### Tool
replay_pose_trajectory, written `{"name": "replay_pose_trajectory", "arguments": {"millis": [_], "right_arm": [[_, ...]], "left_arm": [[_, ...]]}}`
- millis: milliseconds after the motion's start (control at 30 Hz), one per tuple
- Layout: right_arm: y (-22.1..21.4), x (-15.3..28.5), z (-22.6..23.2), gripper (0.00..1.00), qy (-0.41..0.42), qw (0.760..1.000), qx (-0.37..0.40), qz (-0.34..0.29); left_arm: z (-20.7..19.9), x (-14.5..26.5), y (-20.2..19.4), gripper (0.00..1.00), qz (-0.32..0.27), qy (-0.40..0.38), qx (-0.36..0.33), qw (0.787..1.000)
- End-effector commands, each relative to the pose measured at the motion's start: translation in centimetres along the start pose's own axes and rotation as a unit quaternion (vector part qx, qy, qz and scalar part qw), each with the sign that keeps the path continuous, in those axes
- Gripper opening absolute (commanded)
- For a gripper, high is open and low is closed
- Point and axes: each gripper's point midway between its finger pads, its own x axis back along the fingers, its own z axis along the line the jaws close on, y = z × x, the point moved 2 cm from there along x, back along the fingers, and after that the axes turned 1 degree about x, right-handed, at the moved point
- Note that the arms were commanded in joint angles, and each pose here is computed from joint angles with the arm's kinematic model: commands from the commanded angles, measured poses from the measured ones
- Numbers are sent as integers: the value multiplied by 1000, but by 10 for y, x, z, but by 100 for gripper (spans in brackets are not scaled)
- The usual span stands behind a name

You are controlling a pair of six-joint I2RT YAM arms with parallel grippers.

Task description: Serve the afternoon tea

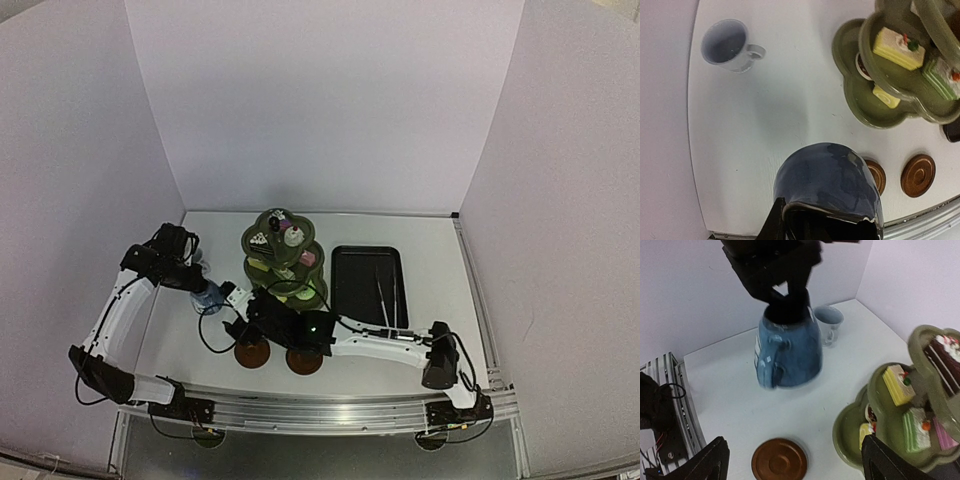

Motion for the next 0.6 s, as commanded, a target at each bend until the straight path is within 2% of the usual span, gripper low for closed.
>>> {"name": "replay_pose_trajectory", "arguments": {"millis": [0,100,300,567], "right_arm": [[20,-25,13,86,-18,999,-15,-45],[14,-38,10,82,-43,997,-39,-45],[5,-57,10,75,-60,996,-38,-46],[3,-65,15,56,-50,997,-31,-46]], "left_arm": [[-10,14,-7,0,-21,-16,19,999],[-15,11,-17,0,-9,-29,27,999],[-22,8,-24,0,-6,-42,23,999],[-27,9,-14,0,-18,-44,9,999]]}}
